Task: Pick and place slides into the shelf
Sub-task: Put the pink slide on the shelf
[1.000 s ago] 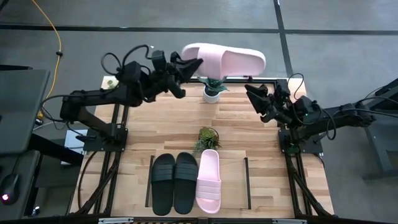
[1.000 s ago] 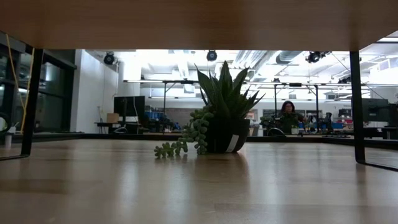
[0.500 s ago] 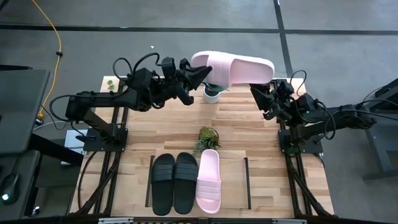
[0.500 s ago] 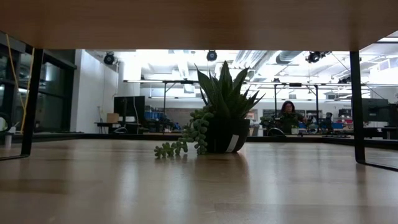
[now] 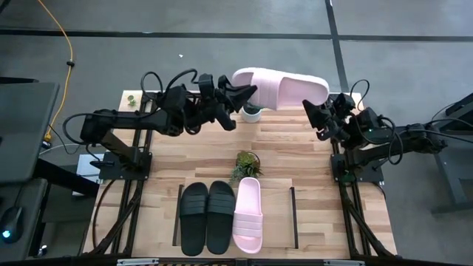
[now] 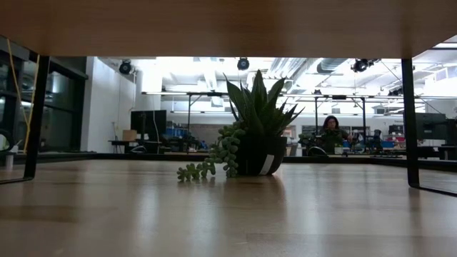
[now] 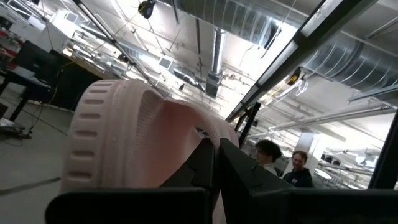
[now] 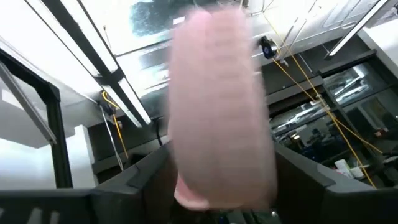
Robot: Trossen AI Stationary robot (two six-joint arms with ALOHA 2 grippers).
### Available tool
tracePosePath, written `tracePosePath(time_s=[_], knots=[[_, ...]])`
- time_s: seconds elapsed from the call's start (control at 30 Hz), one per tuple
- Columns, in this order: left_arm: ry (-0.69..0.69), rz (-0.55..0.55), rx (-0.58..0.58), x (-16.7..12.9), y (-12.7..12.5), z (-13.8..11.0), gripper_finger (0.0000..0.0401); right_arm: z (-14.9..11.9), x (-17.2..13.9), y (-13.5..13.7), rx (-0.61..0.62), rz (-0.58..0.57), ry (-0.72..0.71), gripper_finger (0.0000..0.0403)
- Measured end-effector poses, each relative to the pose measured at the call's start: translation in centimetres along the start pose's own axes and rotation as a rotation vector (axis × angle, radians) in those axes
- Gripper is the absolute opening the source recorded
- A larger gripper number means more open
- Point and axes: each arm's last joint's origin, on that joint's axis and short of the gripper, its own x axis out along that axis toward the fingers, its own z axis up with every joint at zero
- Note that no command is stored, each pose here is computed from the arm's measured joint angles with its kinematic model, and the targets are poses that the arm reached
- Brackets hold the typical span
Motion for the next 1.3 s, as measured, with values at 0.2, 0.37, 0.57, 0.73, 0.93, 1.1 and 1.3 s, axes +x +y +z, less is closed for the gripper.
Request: tracePosePath(time_s=[0.2, 0.37, 0.57, 0.73, 0.93, 1.1, 1.3], knots=[[-0.003, 0.003, 0.015, 0.0, 0.1, 0.0, 0.0000, 0.0, 0.1, 0.1, -0.001, 0.010, 0.009, 0.0177], [-0.003, 0.002, 0.016, 0.0, 0.1, 0.0, 0.0000, 0.0, 0.1, 0.1, -0.003, 0.015, 0.008, 0.0142], [0.007, 0.003, 0.025, 0.0, 0.1, -0.1, 0.0002, 0.1, 0.1, 0.1, -0.002, 0.016, 0.004, 0.0103], [0.015, 0.008, 0.030, 0.0, 0.1, -0.1, 0.0031, 0.1, 0.1, 0.0, -0.003, -0.001, -0.003, 0.0060], [0.058, 0.052, 0.048, 0.0, 0.4, -0.6, 0.0079, 0.4, 0.0, 0.0, -0.045, -0.036, -0.029, 0.0044], [0.107, 0.073, 0.057, -0.1, 0.6, -1.1, 0.0112, 2.4, -0.7, 0.3, -0.089, -0.062, -0.114, 0.0044], [0.140, -0.010, 0.051, -0.3, 0.3, -0.7, 0.0130, 4.2, -2.1, 0.4, -0.107, -0.122, -0.082, 0.0042]])
